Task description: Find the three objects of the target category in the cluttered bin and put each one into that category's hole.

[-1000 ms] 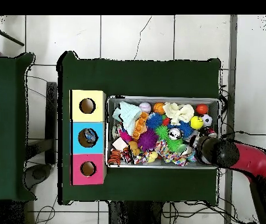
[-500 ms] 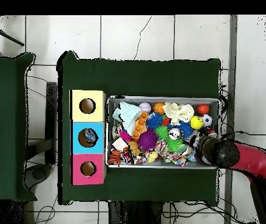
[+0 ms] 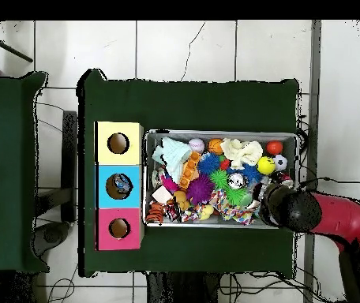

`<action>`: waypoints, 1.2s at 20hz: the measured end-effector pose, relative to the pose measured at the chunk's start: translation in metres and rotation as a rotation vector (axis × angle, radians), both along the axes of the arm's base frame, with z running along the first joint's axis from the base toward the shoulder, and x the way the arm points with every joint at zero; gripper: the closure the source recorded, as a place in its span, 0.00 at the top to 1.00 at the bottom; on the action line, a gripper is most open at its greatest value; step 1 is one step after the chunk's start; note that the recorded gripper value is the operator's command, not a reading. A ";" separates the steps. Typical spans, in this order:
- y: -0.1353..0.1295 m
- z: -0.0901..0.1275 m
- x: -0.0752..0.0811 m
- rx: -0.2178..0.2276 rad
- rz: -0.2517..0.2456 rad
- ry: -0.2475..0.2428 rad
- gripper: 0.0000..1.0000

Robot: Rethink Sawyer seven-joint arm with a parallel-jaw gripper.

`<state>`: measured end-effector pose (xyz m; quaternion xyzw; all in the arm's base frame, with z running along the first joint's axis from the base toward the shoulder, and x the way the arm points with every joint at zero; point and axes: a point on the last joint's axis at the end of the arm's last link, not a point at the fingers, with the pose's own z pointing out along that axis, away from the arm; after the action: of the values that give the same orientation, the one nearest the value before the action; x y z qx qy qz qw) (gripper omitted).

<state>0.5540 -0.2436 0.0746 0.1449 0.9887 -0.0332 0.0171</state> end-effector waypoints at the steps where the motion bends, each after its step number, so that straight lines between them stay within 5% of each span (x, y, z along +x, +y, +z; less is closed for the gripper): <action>1: 0.002 0.004 0.001 -0.002 0.002 0.000 0.00; 6: 0.028 0.049 0.019 -0.025 0.019 0.008 0.00; 13: 0.053 0.078 0.032 -0.028 0.028 0.008 0.00; 24: 0.127 0.096 0.040 0.016 0.075 0.010 0.00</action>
<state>0.5937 -0.1168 0.1702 0.1075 0.9938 -0.0255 0.0121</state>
